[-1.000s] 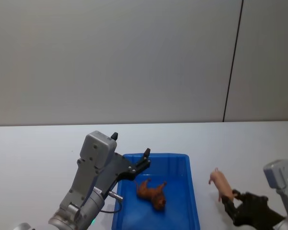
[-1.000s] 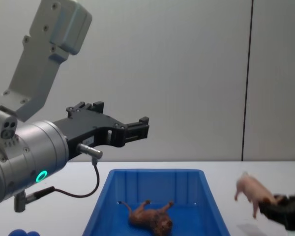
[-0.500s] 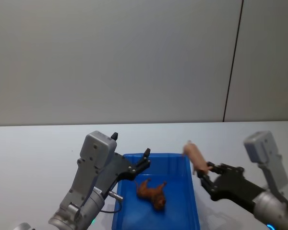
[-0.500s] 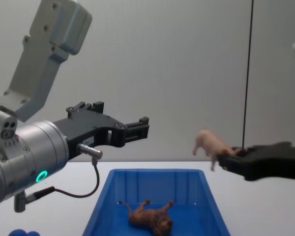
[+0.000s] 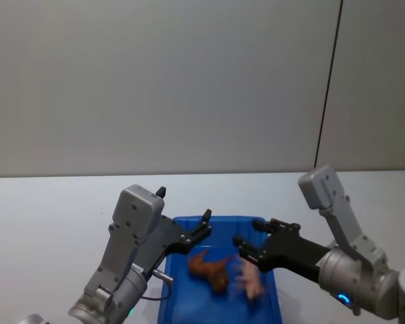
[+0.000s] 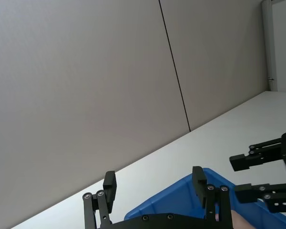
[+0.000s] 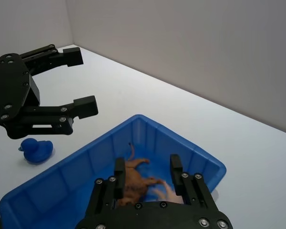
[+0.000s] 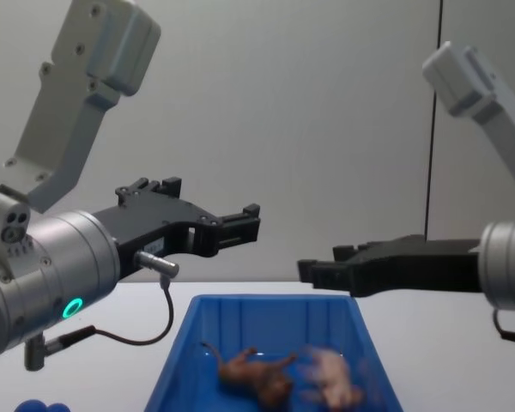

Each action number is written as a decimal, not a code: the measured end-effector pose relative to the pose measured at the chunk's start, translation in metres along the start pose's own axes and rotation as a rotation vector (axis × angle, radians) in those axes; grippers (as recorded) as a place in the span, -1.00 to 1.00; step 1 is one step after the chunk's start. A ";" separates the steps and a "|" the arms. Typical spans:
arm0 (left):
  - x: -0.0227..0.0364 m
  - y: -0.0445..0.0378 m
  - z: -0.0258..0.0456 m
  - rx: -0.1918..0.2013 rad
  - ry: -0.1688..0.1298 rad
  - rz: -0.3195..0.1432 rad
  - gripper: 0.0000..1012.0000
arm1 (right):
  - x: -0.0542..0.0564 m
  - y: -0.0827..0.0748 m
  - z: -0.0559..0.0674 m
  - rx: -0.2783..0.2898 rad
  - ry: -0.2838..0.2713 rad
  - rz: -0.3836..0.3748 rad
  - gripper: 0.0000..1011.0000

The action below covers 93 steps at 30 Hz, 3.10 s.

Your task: Pick up the two dolls from the table and place them into the box.

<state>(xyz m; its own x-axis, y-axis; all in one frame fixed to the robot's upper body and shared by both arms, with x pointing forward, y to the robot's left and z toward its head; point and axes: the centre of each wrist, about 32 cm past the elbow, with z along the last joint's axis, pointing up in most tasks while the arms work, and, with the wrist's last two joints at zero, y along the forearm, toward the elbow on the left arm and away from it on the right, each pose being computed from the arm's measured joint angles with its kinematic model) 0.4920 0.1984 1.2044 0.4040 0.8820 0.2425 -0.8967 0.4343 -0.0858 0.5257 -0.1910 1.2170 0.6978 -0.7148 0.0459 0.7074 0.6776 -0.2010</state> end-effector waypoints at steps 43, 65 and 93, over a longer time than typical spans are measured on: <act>0.0017 0.0073 -0.0015 0.021 -0.004 0.035 0.98 | 0.034 -0.071 -0.043 0.037 -0.057 -0.131 0.98; 0.0134 0.0558 -0.0281 0.184 0.059 0.249 0.98 | 0.036 -0.079 -0.047 0.039 -0.060 -0.145 0.98; 0.0187 0.0821 -0.0771 0.398 0.158 0.238 0.98 | 0.036 -0.080 -0.047 0.040 -0.061 -0.147 0.98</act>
<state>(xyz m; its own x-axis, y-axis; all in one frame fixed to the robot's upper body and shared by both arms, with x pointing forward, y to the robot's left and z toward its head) 0.4399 0.2646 1.1274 0.1746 0.9786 0.1091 -0.9546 0.1411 0.2622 0.4886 -0.2794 1.1883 0.5909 -0.7960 0.1315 0.8056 0.5734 -0.1491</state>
